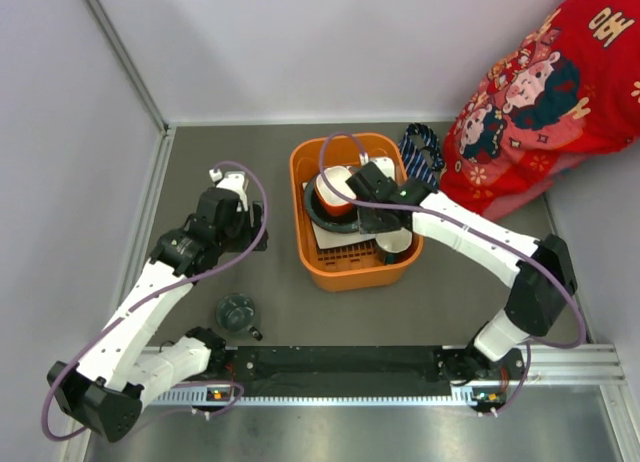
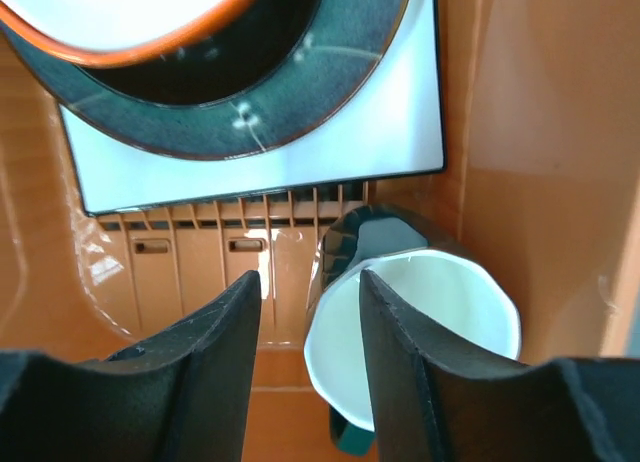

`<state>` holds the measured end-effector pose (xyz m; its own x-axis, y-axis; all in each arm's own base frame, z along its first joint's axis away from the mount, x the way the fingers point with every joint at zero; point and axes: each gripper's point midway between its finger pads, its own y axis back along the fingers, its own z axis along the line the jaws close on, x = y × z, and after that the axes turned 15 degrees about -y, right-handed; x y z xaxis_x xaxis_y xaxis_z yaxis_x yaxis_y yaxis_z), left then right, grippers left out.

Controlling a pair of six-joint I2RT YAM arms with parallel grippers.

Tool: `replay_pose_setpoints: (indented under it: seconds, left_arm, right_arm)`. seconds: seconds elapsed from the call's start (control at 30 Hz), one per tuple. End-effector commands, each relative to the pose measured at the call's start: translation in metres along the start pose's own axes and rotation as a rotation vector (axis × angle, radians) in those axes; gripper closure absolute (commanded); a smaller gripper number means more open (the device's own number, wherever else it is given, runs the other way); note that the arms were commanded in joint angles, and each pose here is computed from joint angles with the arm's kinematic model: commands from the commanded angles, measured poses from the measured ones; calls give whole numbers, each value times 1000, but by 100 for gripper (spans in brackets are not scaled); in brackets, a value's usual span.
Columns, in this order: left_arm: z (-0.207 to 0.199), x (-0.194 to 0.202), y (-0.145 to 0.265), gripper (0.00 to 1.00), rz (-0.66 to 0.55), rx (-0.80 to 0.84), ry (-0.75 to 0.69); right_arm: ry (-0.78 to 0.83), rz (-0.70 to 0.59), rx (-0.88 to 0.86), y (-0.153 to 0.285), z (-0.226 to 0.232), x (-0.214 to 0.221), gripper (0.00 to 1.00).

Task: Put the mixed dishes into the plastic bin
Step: Place the cup in the plastic bin, then pick up the cup at the center of the board.

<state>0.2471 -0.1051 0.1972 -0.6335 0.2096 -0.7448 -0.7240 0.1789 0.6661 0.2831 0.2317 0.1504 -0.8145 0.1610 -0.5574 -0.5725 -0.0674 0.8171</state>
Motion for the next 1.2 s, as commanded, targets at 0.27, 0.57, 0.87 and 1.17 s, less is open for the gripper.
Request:
replay_pose_setpoints:
  seconds: [0.27,0.57,0.87,1.17]
  left_arm:
    - [17,-13,-32,25,-45,94,160]
    - [84,-42,-39,27,-125,60,368]
    - [117,-55,-21,26,-216,-17,496]
    - [134,-50,-14,24,-238,-89,573]
  right_arm:
    - [88,-195,-278,111,87,-21,55]
    - [226,-67,-502,127,179,75,55]
    - [316,96,-667,109,236,136,54]
    - [345,214,-683,82,261,176,54]
